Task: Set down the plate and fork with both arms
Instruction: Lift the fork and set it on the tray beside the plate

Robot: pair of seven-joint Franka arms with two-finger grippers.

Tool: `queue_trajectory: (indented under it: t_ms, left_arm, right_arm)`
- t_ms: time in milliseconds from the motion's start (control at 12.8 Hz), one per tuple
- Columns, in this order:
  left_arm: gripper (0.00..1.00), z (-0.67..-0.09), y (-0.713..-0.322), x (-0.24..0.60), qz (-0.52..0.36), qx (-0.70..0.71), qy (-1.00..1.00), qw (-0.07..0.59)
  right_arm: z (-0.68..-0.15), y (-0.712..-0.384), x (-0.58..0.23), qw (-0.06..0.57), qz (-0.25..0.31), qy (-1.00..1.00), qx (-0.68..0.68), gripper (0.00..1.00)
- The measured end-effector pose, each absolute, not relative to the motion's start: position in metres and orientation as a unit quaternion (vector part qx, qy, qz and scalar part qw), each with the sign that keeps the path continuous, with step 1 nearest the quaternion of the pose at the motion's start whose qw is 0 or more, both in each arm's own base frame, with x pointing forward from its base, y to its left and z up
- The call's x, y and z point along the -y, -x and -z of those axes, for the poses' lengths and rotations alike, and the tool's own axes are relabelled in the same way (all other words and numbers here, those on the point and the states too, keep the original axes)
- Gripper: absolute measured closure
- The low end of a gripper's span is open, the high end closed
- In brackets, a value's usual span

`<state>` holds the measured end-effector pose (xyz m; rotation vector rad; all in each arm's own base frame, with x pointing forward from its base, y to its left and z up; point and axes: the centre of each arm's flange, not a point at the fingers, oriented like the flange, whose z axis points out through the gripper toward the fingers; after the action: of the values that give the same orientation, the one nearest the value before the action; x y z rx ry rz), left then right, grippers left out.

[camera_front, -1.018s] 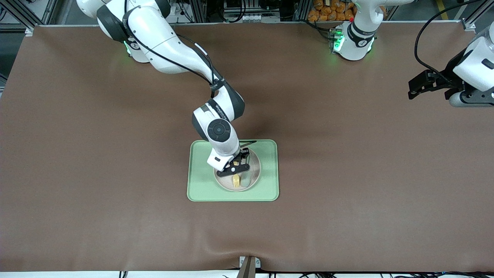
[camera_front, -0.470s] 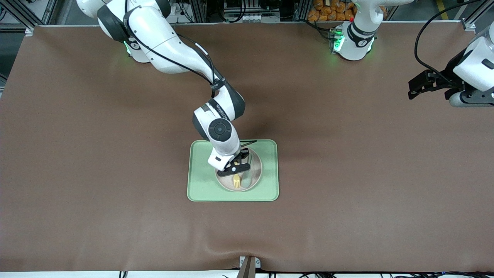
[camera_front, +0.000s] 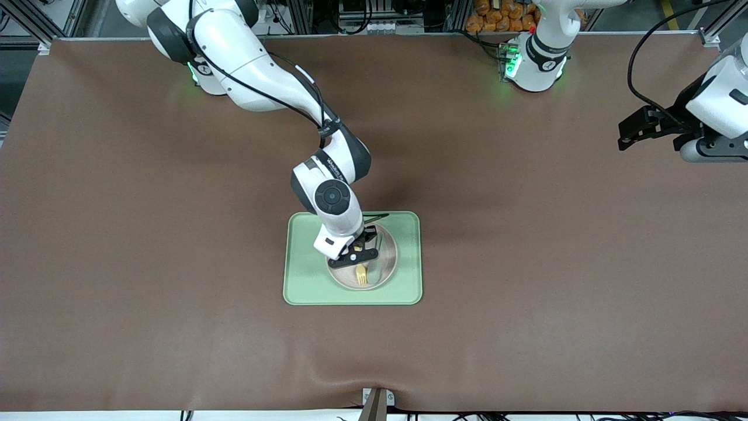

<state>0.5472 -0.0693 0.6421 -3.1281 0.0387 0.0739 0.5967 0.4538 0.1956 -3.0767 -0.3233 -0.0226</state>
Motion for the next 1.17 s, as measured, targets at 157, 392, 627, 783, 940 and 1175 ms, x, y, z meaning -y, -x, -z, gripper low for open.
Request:
queue_trajectory:
  t_ms: [157,392,627,783,940,1175]
  left_arm:
    - [0.00,-0.642,-0.548,0.069,-0.024,-0.012,1.000,0.006]
    - [0.00,-0.640,-0.548,0.069,-0.025,-0.012,1.000,0.006]
    - [0.00,-0.640,-0.548,0.069,-0.025,-0.012,1.000,0.006]
    - [0.00,-0.640,-0.548,0.069,-0.025,-0.012,1.000,0.006]
    - [0.00,-0.640,-0.548,0.069,-0.025,-0.012,1.000,0.006]
    - [0.00,-0.640,-0.548,0.068,-0.025,-0.011,1.000,0.006]
  right_arm:
    - [-0.197,-0.598,-0.451,0.020,0.001,0.995,0.100,0.78]
    - [-0.207,-0.600,-0.452,0.013,-0.011,0.995,0.096,0.78]
    - [-0.226,-0.602,-0.456,0.006,-0.027,0.996,0.090,0.78]
    - [-0.235,-0.604,-0.455,0.005,-0.028,0.996,0.087,0.78]
    - [-0.246,-0.620,-0.433,0.004,-0.031,0.997,0.066,0.78]
    - [-0.269,-0.649,-0.382,0.024,-0.052,0.998,0.028,0.78]
